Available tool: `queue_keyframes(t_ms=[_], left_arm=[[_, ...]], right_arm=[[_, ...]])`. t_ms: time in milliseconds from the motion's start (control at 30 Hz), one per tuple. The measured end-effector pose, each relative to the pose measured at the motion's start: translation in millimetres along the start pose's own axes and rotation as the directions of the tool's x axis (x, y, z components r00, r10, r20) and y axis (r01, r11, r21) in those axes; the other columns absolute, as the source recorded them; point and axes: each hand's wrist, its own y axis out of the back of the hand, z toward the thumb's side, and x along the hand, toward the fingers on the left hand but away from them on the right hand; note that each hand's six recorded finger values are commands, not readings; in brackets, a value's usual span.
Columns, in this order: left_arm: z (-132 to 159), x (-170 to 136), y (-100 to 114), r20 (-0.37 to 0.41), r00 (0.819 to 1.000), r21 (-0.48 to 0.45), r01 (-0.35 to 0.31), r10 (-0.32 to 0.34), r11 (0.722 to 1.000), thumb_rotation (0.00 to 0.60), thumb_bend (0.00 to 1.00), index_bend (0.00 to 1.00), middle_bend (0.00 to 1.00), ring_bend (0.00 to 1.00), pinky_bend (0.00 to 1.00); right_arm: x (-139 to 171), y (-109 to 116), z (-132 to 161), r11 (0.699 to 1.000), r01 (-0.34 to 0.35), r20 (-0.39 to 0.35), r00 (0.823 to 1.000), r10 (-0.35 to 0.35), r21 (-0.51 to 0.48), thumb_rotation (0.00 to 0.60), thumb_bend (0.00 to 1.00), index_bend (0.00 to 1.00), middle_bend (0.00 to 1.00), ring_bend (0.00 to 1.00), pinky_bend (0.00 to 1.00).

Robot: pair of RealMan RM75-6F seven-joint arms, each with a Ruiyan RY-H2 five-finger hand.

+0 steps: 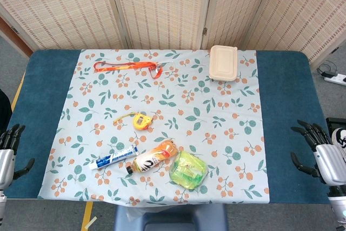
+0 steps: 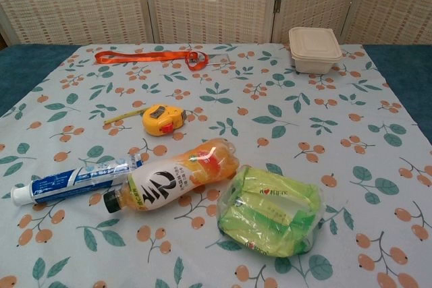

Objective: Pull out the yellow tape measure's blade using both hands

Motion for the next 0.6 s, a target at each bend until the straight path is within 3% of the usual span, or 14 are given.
queue_keyframes(t_ms=[600], left_arm=[[11, 2, -2, 0.029, 1.0, 0.006, 0.011, -0.012, 1.0, 0.6, 0.34, 0.09, 0.1, 0.13, 0.0]], right_arm=[[2, 5, -1, 1.0, 0.031, 0.019, 0.999, -0.031, -0.006, 0.6, 0.47, 0.21, 0.11, 0.09, 0.0]])
